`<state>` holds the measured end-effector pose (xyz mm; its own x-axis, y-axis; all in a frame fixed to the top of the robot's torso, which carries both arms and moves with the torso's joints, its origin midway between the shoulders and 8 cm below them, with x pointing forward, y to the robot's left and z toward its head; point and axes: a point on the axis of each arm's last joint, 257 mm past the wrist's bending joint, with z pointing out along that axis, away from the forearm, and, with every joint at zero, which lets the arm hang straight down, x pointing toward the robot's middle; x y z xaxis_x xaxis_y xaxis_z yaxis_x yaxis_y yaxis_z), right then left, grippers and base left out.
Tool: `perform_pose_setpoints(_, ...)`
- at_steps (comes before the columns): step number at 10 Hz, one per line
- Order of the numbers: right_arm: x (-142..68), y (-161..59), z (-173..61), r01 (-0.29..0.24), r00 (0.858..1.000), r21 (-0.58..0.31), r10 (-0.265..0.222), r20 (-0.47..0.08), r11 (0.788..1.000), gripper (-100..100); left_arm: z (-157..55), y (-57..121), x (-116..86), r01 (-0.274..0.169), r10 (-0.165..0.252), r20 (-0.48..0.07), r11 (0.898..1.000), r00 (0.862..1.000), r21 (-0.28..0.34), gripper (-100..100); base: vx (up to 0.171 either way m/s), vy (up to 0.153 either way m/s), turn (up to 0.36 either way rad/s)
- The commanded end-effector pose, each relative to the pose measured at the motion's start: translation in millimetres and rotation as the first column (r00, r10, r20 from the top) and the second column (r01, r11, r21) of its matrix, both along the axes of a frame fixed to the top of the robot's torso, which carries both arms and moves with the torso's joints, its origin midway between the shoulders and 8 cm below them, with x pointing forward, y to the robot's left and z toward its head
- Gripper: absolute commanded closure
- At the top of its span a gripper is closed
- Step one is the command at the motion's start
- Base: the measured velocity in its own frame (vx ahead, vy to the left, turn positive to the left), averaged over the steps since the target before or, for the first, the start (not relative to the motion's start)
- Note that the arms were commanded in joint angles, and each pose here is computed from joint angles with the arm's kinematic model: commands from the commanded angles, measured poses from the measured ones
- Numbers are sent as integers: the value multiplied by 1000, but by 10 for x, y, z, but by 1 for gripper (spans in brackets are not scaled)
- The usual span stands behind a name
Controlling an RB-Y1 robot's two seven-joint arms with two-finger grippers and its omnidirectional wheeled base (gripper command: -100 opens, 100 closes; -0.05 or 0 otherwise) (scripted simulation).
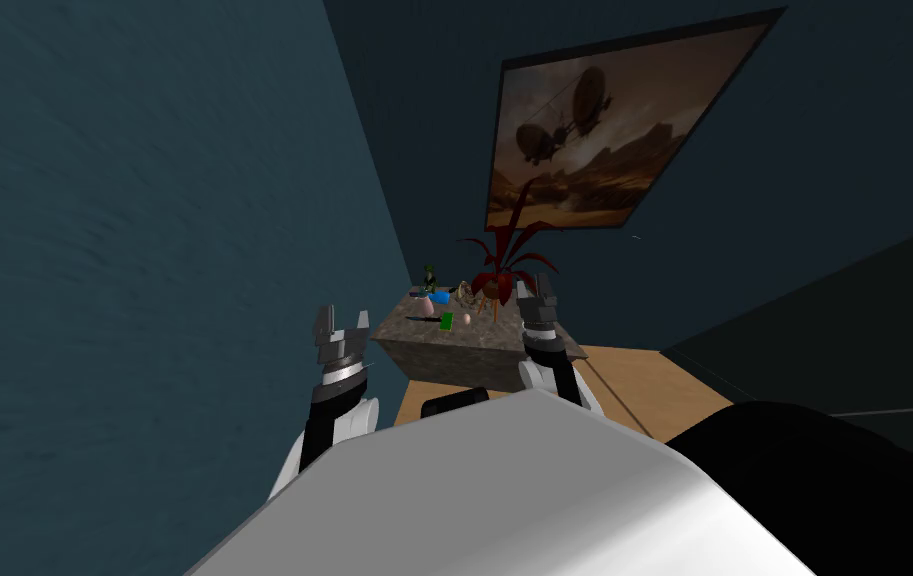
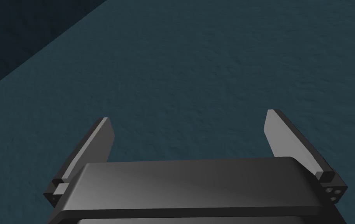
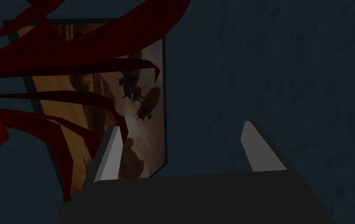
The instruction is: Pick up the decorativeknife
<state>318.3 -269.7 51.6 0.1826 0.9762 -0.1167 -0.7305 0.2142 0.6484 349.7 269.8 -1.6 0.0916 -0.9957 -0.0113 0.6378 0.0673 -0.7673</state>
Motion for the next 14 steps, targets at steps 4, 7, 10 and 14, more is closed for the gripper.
perform_pose_setpoints(4,0,0,0,0,1000,0,0,0,1000,0,-230,-52,456,69,-67,-87,998,994,16,-100,-106,42,-50)
perform_pose_setpoints(7,0,0,0,0,1000,0,0,0,1000,0,-363,-53,755,91,-90,-140,996,986,0,-100,-72,13,-37)
perform_pose_setpoints(10,0,0,0,0,1000,0,0,0,1000,0,-425,-58,929,102,-102,-169,995,980,-13,-100,-40,13,-31)
perform_pose_setpoints(14,0,0,0,0,1000,0,0,0,1000,0,-565,-78,1307,120,-128,-235,992,964,-45,-100,-48,10,-35)
